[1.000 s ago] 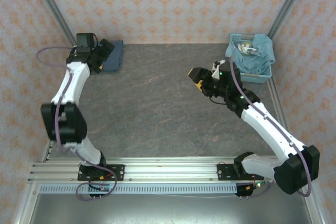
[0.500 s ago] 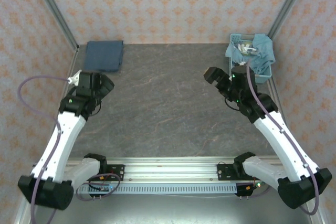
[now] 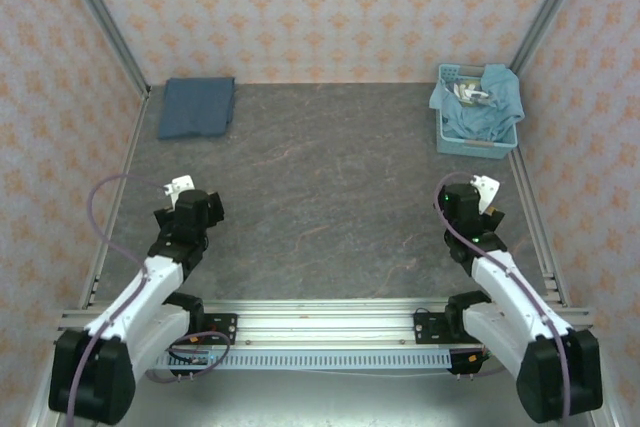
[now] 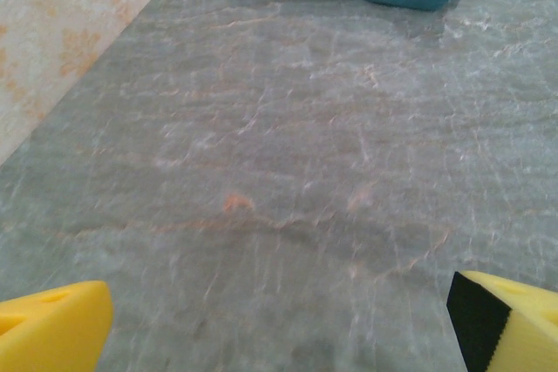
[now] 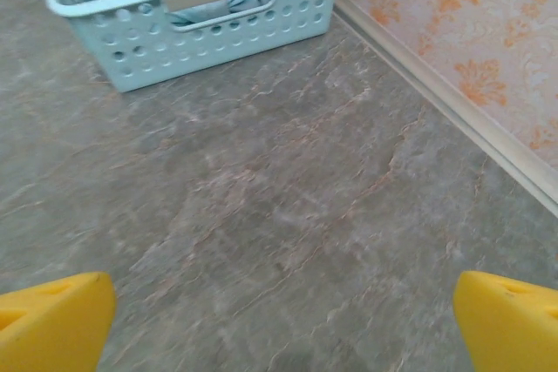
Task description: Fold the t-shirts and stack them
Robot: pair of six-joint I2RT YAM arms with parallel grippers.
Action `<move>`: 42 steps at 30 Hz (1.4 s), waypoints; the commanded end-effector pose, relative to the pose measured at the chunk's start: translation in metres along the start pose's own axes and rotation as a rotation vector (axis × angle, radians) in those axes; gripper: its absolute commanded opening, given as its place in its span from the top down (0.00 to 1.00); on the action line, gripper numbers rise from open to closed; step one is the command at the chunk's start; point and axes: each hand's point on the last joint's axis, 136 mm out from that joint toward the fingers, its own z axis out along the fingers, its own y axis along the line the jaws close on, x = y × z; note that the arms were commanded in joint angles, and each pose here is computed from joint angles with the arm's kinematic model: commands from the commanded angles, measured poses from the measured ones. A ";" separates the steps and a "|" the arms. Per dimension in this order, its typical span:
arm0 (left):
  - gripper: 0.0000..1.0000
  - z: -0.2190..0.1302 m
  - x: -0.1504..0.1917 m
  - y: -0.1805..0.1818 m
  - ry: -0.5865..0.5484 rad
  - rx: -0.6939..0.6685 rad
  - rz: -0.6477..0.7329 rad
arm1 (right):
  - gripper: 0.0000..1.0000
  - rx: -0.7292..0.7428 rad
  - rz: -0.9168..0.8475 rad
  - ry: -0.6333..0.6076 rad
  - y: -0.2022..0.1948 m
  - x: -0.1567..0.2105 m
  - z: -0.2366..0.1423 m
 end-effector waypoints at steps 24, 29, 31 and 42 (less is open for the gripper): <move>0.00 0.066 -0.047 -0.032 -0.295 0.088 -0.047 | 0.01 -0.238 0.004 -0.170 0.057 -0.025 0.088; 0.00 0.077 -0.043 -0.045 -0.208 0.097 0.017 | 0.01 -0.228 -0.001 -0.162 0.059 -0.026 0.092; 0.00 0.077 -0.043 -0.044 -0.198 0.100 0.015 | 0.01 -0.223 -0.009 -0.150 0.059 -0.026 0.093; 0.00 0.077 -0.042 -0.047 -0.194 0.093 0.036 | 0.01 -0.213 -0.041 -0.164 0.064 -0.025 0.089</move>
